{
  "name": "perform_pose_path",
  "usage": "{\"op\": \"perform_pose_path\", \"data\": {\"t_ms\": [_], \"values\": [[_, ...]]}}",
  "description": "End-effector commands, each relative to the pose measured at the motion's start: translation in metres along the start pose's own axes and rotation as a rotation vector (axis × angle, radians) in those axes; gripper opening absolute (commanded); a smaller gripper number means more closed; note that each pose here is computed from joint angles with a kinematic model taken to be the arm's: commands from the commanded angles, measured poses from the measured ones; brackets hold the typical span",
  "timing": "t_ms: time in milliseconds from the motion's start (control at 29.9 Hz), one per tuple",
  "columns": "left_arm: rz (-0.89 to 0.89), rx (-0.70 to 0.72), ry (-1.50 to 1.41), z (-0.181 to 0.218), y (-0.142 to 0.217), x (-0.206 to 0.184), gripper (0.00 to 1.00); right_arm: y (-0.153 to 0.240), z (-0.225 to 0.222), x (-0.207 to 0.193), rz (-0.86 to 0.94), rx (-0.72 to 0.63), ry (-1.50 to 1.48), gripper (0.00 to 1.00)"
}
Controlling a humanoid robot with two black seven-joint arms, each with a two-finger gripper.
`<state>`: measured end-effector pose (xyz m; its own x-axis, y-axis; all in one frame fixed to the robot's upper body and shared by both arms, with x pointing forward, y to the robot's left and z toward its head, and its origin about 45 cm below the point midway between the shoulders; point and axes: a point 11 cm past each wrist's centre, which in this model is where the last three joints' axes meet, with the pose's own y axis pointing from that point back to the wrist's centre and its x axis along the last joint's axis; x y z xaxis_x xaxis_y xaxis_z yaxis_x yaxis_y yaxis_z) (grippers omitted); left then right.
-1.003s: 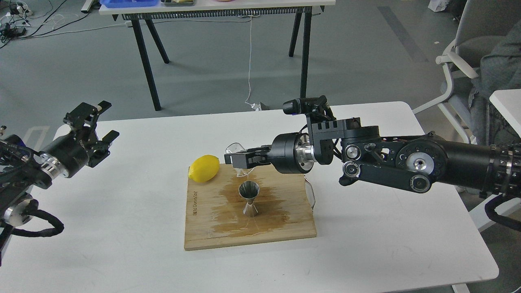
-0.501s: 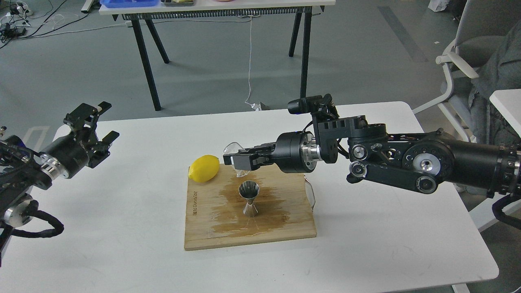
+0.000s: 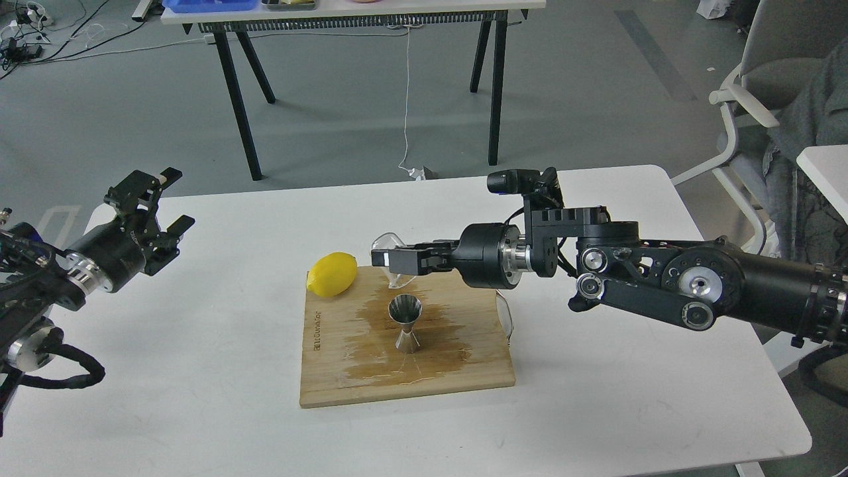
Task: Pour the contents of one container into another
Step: 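Raise the glass cup with the right gripper and move it back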
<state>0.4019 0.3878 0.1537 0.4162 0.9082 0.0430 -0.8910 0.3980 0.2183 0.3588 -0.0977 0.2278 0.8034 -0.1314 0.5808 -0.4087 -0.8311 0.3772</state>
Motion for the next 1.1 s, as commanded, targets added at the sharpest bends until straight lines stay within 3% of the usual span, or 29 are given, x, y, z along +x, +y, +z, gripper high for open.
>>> {"op": "perform_pose_path", "data": {"t_ms": [0,301,501,702,1069], "values": [[-0.005,-0.001,0.003,-0.001,-0.002,-0.003,0.99,0.003,-0.007,0.028,0.151,0.061,-0.25,0.29],[-0.009,0.001,0.001,-0.001,-0.002,-0.004,0.99,0.062,0.036,0.105,0.57,0.182,-0.974,0.28],[-0.01,0.002,0.001,-0.001,-0.003,-0.004,0.99,0.107,0.106,0.122,0.837,0.265,-1.56,0.27],[-0.012,0.001,0.002,-0.002,-0.003,-0.005,0.99,0.145,0.176,0.102,1.075,0.309,-2.025,0.27],[-0.016,0.001,0.007,-0.003,-0.004,-0.008,0.99,0.19,0.248,0.013,1.38,0.181,-2.473,0.27]]}}
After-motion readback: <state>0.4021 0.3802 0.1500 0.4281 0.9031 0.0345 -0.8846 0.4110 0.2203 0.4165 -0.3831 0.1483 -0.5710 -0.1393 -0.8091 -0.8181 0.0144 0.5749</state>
